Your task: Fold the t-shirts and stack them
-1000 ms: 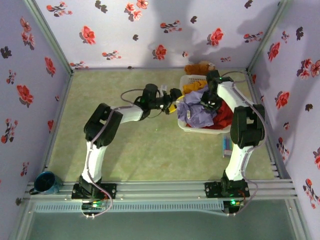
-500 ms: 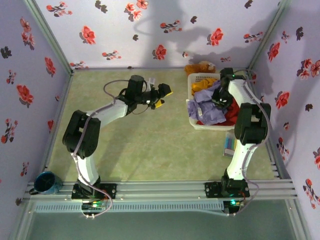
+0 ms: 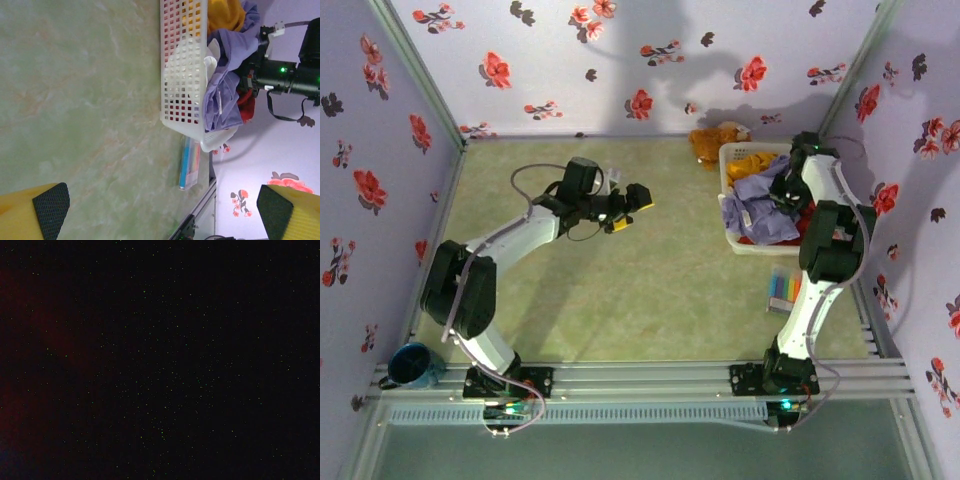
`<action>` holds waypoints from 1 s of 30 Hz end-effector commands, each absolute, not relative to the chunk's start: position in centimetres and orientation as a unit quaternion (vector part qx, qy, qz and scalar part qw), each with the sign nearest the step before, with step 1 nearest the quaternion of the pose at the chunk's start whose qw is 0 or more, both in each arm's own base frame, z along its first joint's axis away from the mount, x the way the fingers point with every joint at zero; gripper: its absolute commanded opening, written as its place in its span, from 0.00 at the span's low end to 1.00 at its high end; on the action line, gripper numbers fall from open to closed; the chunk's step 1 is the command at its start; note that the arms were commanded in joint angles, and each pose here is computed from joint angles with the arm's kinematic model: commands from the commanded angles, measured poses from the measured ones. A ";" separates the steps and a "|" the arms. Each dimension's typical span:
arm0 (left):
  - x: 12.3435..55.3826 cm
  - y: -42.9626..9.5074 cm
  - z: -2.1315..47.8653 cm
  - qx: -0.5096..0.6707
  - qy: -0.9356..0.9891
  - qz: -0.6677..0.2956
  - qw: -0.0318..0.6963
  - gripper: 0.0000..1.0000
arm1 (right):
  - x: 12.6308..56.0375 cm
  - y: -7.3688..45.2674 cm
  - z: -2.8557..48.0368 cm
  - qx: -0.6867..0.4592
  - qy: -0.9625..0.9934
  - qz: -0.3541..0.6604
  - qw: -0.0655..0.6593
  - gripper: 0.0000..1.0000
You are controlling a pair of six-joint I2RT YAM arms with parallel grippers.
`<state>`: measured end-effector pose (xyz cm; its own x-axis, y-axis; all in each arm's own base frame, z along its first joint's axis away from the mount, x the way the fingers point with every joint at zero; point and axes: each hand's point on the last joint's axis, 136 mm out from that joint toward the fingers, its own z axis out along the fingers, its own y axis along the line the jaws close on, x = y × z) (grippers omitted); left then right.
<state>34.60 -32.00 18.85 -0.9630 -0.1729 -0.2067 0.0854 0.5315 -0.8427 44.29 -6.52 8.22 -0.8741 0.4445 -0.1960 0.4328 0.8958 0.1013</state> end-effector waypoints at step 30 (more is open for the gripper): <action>35.1 -30.8 20.8 -0.013 0.867 -0.455 0.201 0.99 | 40.3 -5.4 20.1 0.207 0.956 0.101 0.183 0.49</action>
<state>34.52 -30.20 18.59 -0.9444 -0.1886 -0.2694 0.1018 0.6112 -0.7849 41.03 -6.91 21.42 -0.8296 0.4123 -0.3764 0.3565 0.9101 0.2112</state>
